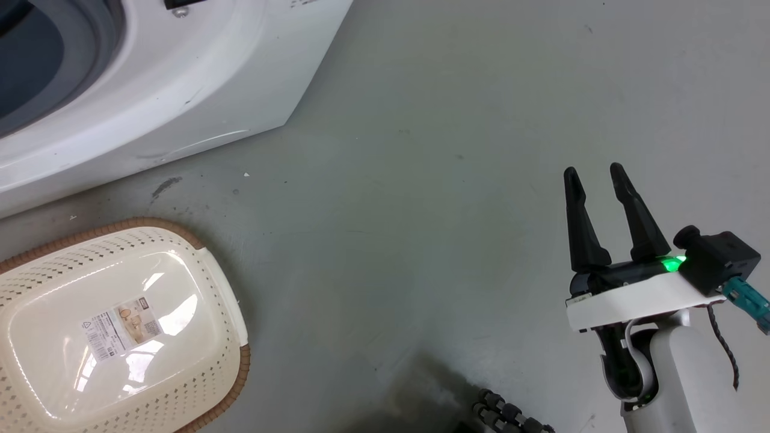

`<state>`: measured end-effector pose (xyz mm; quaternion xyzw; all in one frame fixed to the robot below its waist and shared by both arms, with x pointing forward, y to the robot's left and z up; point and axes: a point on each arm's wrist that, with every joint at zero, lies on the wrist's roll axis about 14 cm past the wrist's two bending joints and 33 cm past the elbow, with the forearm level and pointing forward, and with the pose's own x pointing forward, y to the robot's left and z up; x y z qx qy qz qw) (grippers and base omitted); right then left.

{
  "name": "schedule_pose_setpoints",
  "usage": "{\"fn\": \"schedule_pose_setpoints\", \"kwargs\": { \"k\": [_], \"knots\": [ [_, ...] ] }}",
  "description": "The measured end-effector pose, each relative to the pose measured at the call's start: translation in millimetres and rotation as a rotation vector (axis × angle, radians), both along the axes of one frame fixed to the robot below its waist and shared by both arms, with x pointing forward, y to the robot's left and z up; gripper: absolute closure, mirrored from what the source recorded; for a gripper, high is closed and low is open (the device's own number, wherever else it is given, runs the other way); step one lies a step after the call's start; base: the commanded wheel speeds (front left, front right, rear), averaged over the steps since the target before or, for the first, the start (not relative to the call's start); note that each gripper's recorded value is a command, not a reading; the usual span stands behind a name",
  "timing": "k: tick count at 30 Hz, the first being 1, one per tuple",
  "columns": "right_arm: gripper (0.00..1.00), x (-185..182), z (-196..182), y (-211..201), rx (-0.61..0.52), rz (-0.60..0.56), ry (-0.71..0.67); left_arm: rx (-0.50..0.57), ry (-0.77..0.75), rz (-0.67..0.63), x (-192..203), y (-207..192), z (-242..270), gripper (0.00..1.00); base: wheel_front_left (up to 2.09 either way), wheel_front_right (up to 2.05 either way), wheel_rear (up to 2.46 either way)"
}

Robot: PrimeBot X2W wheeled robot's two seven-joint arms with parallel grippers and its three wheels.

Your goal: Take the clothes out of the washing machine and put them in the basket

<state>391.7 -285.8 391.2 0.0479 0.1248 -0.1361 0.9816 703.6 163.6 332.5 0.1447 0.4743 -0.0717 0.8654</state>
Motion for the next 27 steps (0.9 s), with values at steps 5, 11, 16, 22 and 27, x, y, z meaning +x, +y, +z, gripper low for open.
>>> {"fn": "schedule_pose_setpoints", "kwargs": {
  "k": [5,11,16,22,27],
  "knots": [
    [0.00,-1,6,-3,-0.009,-0.007,-0.013,-0.021,-0.112,0.012,7,-3,19,1.00,0.00,0.00,0.00],
    [0.00,-1,19,-7,-0.025,-0.013,-0.048,-0.094,-0.303,0.045,12,-5,53,1.00,0.00,0.00,0.00],
    [0.00,-3,31,-9,-0.044,-0.011,-0.077,-0.154,-0.386,0.064,-1,-6,66,1.00,0.00,0.00,0.00],
    [0.00,-6,42,-6,-0.049,-0.004,-0.106,-0.196,-0.456,0.106,-18,7,80,1.00,0.00,0.00,0.00],
    [0.00,-12,49,-6,-0.048,-0.006,-0.124,-0.243,-0.537,0.124,-35,10,86,1.00,0.00,0.00,0.00]
  ]
}}
